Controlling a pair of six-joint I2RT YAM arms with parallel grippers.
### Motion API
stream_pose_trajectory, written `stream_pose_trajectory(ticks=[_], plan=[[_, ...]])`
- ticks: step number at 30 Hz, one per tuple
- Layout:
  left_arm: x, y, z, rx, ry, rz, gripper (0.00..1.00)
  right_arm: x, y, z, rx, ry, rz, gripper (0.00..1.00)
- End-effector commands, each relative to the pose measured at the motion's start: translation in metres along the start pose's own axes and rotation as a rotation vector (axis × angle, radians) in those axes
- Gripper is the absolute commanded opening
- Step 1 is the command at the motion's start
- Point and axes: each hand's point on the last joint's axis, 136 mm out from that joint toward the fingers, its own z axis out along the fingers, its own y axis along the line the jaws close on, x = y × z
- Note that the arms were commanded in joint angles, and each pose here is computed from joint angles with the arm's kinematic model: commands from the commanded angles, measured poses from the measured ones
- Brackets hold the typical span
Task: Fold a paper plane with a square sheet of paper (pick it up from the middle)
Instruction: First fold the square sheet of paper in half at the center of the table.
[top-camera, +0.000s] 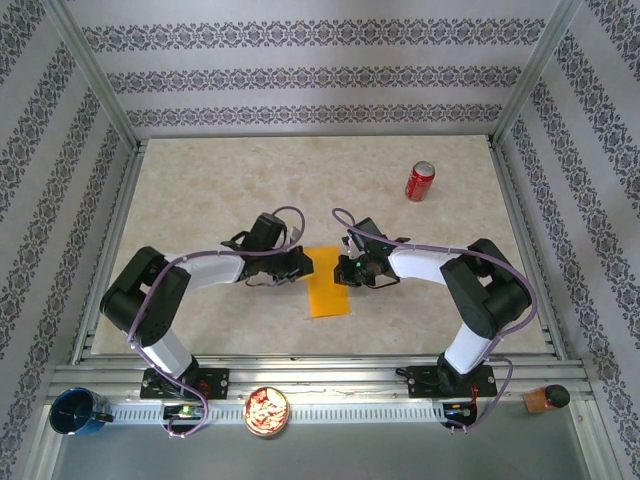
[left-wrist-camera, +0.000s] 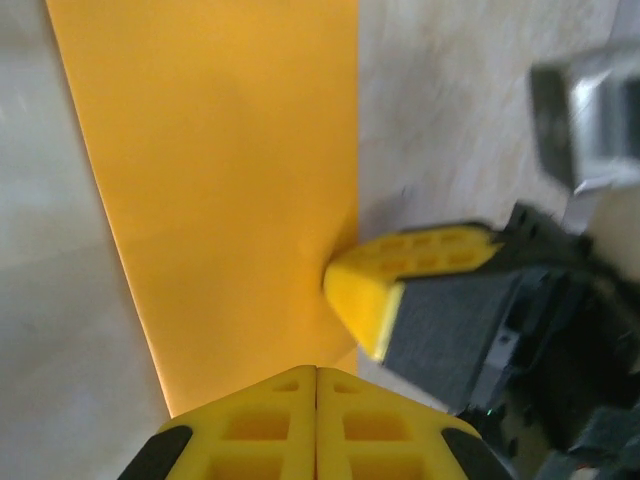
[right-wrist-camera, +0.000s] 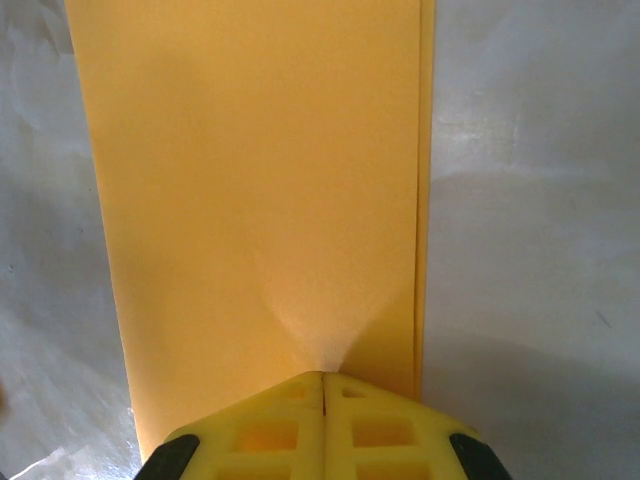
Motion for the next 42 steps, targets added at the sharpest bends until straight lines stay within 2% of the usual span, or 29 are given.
stream_pose_trajectory(ticks=[1,9,20,25,29,33,37,42], plan=[[0.018,-0.003,0.012,0.017,0.034,0.003,0.07,0.036,-0.056,0.004,0.203,0.101,0.095,0.0],[0.054,0.024,0.033,-0.007,0.091,-0.042,0.07,0.036,-0.057,0.004,0.207,0.1,0.098,0.0],[0.095,0.055,0.014,-0.099,0.131,-0.003,0.07,0.035,-0.059,0.003,0.224,0.093,0.101,0.0],[0.087,0.032,0.001,-0.102,0.087,0.066,0.07,0.035,-0.058,0.003,0.22,0.095,0.097,0.0],[0.07,-0.003,-0.004,0.005,0.017,0.066,0.1,0.035,-0.058,0.003,0.219,0.093,0.098,0.0],[0.064,-0.022,0.012,0.046,0.047,0.073,0.11,0.035,-0.058,0.003,0.219,0.092,0.1,0.0],[0.068,-0.016,0.029,0.031,0.078,0.066,0.1,0.035,-0.058,0.004,0.218,0.092,0.099,0.0],[0.085,0.014,0.035,-0.025,0.117,0.023,0.1,0.034,-0.057,0.004,0.216,0.091,0.098,0.0]])
